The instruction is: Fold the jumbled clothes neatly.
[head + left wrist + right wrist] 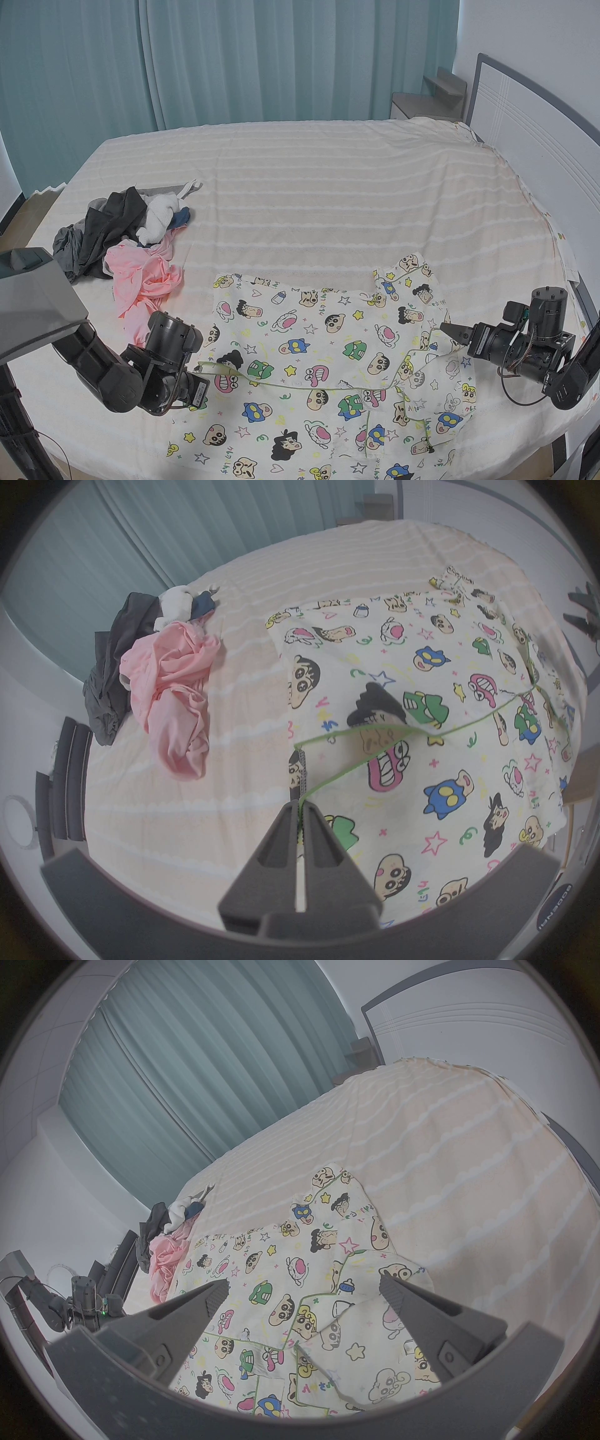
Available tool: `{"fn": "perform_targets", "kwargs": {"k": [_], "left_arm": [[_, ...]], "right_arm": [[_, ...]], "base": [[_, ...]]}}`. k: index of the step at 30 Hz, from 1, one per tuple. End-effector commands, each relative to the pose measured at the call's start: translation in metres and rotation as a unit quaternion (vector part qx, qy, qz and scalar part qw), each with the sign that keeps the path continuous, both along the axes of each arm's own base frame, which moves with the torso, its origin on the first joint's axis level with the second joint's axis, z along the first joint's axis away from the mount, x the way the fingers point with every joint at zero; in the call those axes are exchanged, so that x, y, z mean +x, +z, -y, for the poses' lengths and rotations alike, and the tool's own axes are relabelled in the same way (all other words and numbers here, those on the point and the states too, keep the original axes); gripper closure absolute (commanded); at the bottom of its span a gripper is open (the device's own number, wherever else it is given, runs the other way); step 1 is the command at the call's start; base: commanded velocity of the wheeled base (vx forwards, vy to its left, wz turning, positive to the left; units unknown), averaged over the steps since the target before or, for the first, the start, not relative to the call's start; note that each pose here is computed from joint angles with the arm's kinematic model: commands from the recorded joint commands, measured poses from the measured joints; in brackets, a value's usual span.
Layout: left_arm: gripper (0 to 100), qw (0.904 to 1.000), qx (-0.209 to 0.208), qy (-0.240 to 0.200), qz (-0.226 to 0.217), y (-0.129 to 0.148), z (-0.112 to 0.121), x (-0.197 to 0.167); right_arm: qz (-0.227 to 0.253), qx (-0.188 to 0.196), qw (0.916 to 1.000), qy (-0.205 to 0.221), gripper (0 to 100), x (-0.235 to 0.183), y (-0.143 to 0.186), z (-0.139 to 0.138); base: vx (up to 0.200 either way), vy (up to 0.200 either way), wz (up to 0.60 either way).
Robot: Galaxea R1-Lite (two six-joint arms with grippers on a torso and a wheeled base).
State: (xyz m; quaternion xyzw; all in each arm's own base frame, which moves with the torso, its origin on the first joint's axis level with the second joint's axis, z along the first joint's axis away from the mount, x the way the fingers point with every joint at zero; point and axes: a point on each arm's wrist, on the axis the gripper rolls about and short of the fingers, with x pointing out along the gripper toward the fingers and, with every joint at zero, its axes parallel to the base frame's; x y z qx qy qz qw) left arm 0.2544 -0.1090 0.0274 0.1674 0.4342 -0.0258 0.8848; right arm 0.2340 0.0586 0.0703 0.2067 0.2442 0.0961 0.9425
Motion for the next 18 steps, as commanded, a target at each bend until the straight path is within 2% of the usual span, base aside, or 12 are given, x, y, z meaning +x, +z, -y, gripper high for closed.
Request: {"fn": "perform_targets", "kwargs": {"k": [1,6,11,18], "left_arm": [[100,0.9999,-0.011,0.003,0.003,-0.006,-0.003,0.007],[100,0.9991,-0.025,-0.001,0.034,-0.012,-0.002,0.020],[100,0.9996,-0.012,-0.008,0.026,-0.016,-0.005,0.018],[100,0.9997,-0.008,0.007,0.020,-0.020,-0.012,0.020]], "right_arm": [[-0.002,-0.001,1.0000,0.000,0,0.000,-0.001,0.000],[-0.007,-0.002,1.0000,0.000,0,-0.002,-0.003,0.000],[-0.007,-0.003,1.0000,-0.005,0,-0.002,-0.003,0.003],[-0.004,-0.002,0.9999,-0.011,0,-0.002,-0.002,0.006]], "base": [[0.000,0.000,0.00],[0.000,0.000,0.00],[0.000,0.000,0.00],[0.000,0.000,0.00]]}}
